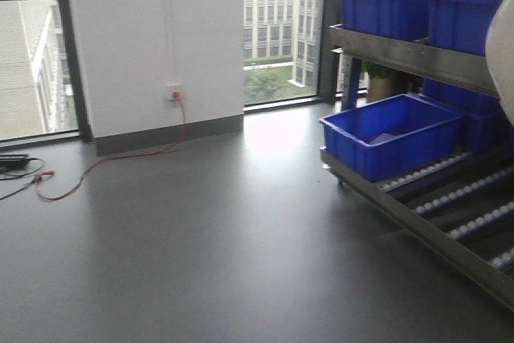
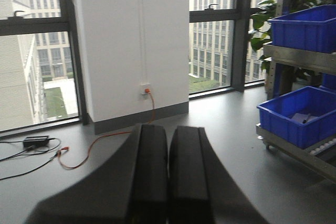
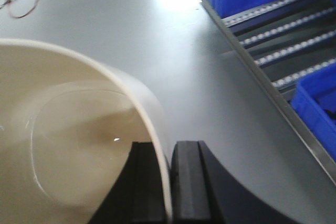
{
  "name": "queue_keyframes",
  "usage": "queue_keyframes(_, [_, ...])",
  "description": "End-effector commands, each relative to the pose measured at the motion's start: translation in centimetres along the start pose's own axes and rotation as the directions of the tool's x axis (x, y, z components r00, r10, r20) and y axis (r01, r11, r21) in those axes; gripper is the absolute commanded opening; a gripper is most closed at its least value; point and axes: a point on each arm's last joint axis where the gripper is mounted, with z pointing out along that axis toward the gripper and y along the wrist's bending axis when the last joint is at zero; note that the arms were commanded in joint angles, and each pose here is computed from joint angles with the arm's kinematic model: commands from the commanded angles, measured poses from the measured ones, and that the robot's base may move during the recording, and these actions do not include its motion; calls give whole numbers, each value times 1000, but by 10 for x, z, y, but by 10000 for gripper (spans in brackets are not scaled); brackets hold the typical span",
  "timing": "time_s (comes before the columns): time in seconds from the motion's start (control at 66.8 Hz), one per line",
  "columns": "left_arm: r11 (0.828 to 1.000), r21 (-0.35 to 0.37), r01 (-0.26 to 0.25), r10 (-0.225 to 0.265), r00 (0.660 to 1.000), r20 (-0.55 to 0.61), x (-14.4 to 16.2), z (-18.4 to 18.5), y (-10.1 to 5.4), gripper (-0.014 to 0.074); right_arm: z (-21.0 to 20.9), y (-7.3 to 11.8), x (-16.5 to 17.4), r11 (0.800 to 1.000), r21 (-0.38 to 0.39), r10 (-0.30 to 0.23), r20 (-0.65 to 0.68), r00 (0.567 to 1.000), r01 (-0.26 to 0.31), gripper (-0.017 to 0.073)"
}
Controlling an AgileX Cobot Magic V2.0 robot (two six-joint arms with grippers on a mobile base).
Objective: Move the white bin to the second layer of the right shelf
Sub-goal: 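Turn the base to face the roller shelf with blue crates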
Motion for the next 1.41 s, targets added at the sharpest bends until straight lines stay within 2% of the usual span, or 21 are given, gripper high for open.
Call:
queue_keyframes(0.0, [1000,1,5,-5,998,59,4,-1,0,85,-4,0,-16,1000,6,5,110,994,-6,88])
queue_keyframes(1.392, [1000,1,5,-5,998,59,4,-1,0,85,-4,0,-16,1000,6,5,110,994,-6,88])
